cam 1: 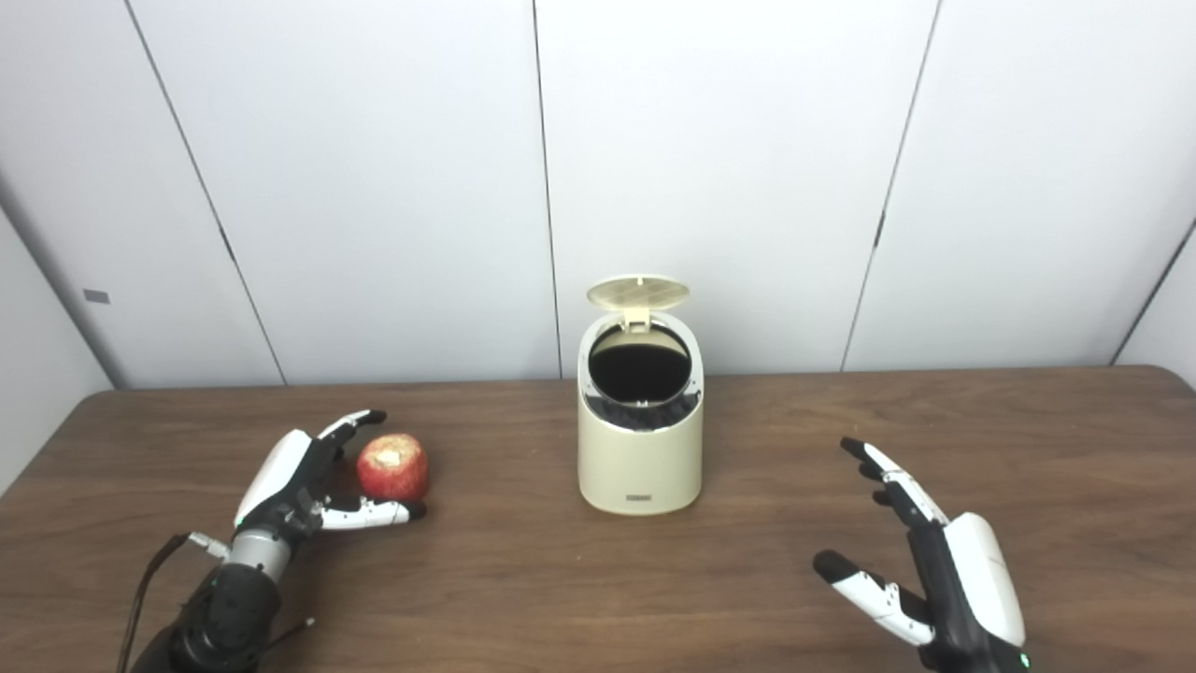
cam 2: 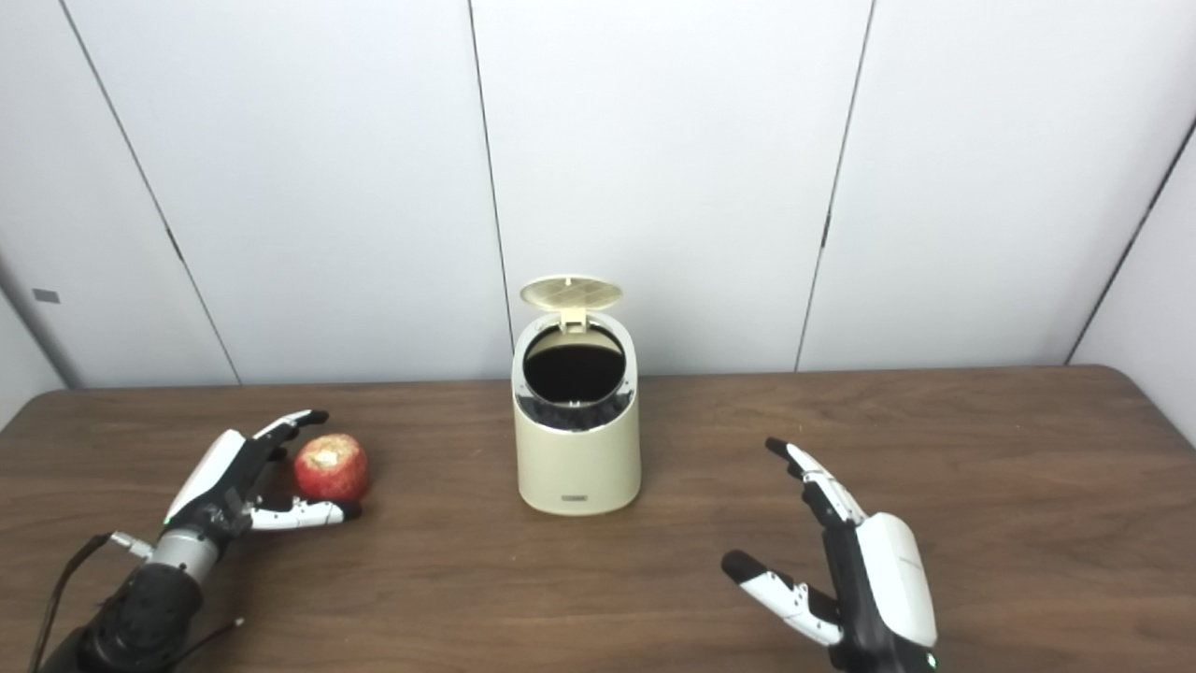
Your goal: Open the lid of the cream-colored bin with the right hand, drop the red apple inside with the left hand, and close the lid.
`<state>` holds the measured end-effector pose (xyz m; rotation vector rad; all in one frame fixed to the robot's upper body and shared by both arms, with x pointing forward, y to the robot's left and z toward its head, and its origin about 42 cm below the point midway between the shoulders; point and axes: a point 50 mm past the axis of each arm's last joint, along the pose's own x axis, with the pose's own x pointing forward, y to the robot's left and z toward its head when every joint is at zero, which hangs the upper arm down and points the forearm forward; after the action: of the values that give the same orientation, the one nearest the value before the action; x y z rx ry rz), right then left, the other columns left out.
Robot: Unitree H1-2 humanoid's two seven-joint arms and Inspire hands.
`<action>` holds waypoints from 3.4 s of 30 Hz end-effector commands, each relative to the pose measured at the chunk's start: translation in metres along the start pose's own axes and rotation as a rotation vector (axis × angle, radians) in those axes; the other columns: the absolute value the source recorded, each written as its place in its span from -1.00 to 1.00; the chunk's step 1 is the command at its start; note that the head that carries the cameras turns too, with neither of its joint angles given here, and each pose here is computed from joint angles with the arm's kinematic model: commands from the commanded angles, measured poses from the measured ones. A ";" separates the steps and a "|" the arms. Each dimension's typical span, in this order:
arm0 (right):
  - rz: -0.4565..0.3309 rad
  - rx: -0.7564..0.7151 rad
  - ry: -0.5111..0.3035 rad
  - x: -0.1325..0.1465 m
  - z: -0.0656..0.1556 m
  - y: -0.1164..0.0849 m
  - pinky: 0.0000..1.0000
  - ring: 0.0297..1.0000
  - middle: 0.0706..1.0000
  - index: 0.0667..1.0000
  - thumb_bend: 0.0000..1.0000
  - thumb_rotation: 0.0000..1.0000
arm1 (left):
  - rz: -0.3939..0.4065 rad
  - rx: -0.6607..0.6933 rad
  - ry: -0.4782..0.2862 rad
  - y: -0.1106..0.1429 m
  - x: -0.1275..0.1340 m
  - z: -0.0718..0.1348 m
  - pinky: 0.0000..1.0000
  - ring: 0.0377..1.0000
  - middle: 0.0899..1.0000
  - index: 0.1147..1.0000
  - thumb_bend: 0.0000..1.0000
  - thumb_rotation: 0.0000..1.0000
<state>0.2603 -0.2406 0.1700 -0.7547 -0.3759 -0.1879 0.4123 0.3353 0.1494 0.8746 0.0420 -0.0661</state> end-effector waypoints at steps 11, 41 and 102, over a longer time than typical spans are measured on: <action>-0.051 -0.009 -0.018 0.002 0.011 -0.010 0.44 0.61 0.67 0.67 0.63 1.00 | -0.047 0.181 0.046 -0.006 0.000 -0.015 0.15 0.23 0.25 0.28 0.96 -0.84; -0.052 0.003 -0.001 -0.001 0.011 -0.002 0.44 0.63 0.70 0.70 0.46 1.00 | 0.231 -0.069 -0.259 -0.009 -0.035 0.047 0.20 -0.04 -0.18 -0.19 0.01 -1.00; -0.036 0.039 0.055 -0.017 0.005 0.021 0.46 0.65 0.73 0.69 0.53 0.95 | 0.321 -0.195 -0.531 -0.034 0.039 0.242 -0.46 -0.29 -0.15 -0.08 0.00 -1.00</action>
<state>0.2467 -0.2249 0.1413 -0.7125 -0.2754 -0.2108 0.4423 0.1316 0.2472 0.6432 -0.4990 -0.0188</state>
